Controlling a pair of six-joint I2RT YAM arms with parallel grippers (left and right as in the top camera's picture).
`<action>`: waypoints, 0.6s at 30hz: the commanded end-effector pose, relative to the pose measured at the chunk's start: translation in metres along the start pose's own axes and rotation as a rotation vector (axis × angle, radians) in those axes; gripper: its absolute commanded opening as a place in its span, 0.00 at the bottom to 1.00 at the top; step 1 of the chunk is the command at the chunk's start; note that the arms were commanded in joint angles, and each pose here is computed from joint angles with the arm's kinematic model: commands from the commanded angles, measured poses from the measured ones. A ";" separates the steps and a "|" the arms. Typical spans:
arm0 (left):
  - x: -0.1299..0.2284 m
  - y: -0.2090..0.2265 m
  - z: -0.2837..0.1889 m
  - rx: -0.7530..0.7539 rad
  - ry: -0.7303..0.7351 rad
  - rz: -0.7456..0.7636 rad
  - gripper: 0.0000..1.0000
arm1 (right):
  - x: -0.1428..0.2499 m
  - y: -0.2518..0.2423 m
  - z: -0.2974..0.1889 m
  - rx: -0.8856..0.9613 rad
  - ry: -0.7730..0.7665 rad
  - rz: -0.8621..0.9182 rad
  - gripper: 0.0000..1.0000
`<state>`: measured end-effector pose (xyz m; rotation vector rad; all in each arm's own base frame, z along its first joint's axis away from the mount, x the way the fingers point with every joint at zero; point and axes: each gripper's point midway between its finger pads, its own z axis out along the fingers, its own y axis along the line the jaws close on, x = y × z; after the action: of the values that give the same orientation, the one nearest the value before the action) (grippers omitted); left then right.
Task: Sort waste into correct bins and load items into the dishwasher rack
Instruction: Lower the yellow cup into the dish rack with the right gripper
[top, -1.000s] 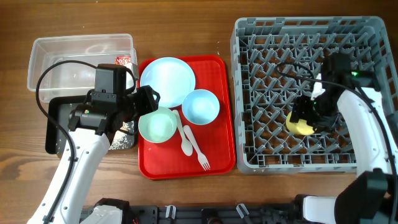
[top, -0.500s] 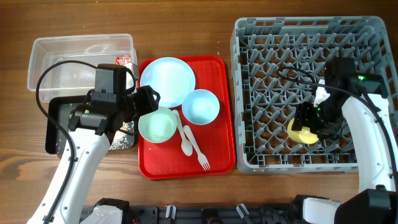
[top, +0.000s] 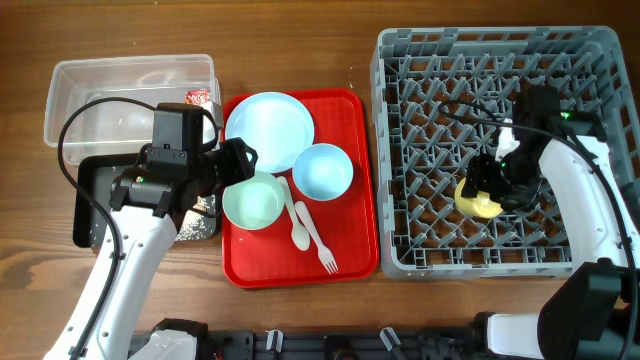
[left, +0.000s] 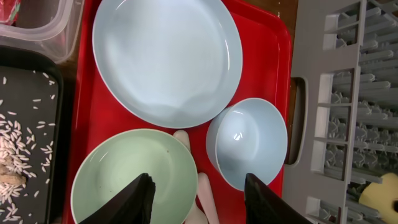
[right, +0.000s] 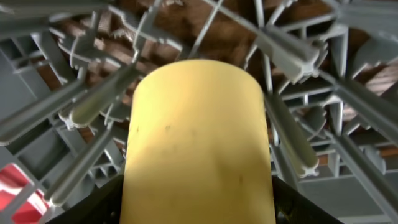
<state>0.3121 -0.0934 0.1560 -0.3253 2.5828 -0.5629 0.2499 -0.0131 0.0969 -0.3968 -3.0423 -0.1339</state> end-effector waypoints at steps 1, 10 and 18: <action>-0.004 0.002 -0.004 -0.011 -0.023 0.020 0.48 | 0.008 -0.002 -0.012 0.005 0.011 -0.007 0.05; -0.003 0.003 -0.004 -0.014 -0.018 0.019 0.49 | 0.033 0.005 -0.026 -0.039 0.076 0.000 0.04; -0.003 0.003 -0.004 -0.014 -0.018 0.019 0.51 | 0.011 0.005 0.005 -0.032 0.123 0.005 0.47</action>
<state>0.3106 -0.0932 0.1550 -0.3226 2.5903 -0.5598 0.2333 -0.0040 0.0949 -0.3836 -2.9080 -0.1879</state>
